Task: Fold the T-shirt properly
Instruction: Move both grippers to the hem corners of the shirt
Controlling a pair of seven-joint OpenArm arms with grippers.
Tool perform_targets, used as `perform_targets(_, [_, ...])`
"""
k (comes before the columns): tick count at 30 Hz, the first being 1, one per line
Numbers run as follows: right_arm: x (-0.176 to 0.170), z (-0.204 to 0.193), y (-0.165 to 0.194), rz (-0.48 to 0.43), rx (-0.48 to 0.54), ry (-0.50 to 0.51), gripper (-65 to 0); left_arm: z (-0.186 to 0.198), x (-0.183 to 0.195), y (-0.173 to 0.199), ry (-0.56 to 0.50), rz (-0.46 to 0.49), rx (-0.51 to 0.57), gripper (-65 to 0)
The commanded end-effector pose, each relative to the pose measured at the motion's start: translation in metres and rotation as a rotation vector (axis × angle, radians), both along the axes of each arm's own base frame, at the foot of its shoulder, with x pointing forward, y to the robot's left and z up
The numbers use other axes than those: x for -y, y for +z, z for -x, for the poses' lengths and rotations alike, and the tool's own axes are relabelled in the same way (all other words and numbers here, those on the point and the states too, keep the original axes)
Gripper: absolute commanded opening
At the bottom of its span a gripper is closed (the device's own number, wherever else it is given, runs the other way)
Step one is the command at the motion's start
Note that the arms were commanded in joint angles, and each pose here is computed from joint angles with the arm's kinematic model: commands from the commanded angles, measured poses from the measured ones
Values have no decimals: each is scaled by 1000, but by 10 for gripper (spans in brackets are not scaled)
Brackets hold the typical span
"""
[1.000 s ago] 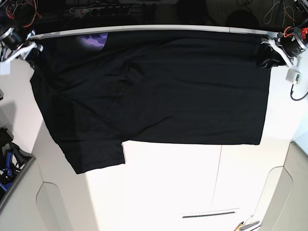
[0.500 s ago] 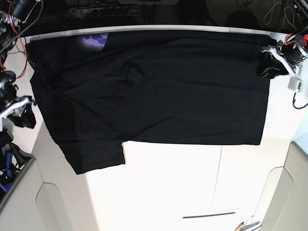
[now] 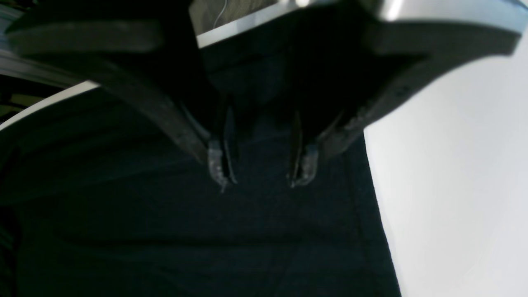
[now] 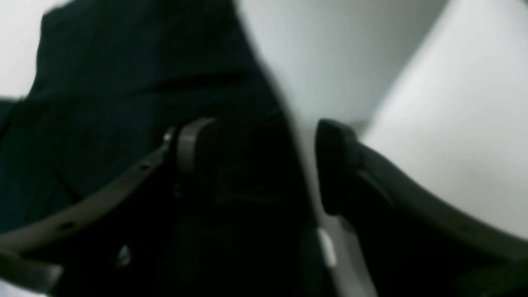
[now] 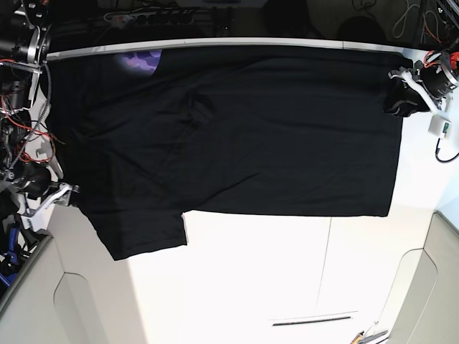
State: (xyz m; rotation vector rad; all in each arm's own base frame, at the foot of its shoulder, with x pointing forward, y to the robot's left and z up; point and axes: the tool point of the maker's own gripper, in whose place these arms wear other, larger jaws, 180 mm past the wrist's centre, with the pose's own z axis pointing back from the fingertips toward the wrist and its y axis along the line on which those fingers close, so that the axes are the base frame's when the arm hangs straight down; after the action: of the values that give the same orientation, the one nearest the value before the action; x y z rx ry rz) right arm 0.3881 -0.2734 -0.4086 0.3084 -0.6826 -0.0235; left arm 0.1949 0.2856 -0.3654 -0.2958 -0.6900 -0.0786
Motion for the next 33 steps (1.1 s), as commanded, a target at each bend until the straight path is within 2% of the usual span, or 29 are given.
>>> perform_targets(1, [4,-11,13,-9,36,-2,-283,-8,-3,12,-5,-4,45,-413])
perform_targets(8, [-15,3,-3,-31,-40,57,-286,-14,-11,14,46,-21,73,-413])
perform_targets(9, [-15,3,-3,-31,-39,58,-308,-17,-13,16,52,-35,91,-413])
perform_targets(11, [-15,2,-2,-31,-35,55,-428,-20,-18,18,55,-69,117,-413])
perform_targets(13, [-14,2,-2,-30,-35,55,-613,-26,-21,20,55,-94,132,-413])
perform_targets(14, [-15,2,-2,-34,-34,53,-650,-31,-22,23,57,-100,143,-413])
perform_targets(20, [-15,1,-1,-35,-30,53,-650,-77,-43,42,181,-73,229,-347])
perform_targets(24, [-17,0,1,-61,-19,46,-650,-116,-64,47,261,-16,272,-347])
perform_targets(29, [-17,-1,2,-60,-15,45,-650,-162,-89,41,370,98,266,-347])
perform_targets(33, [-17,-3,3,-61,-1,41,-650,-197,-90,26,418,190,210,-347])
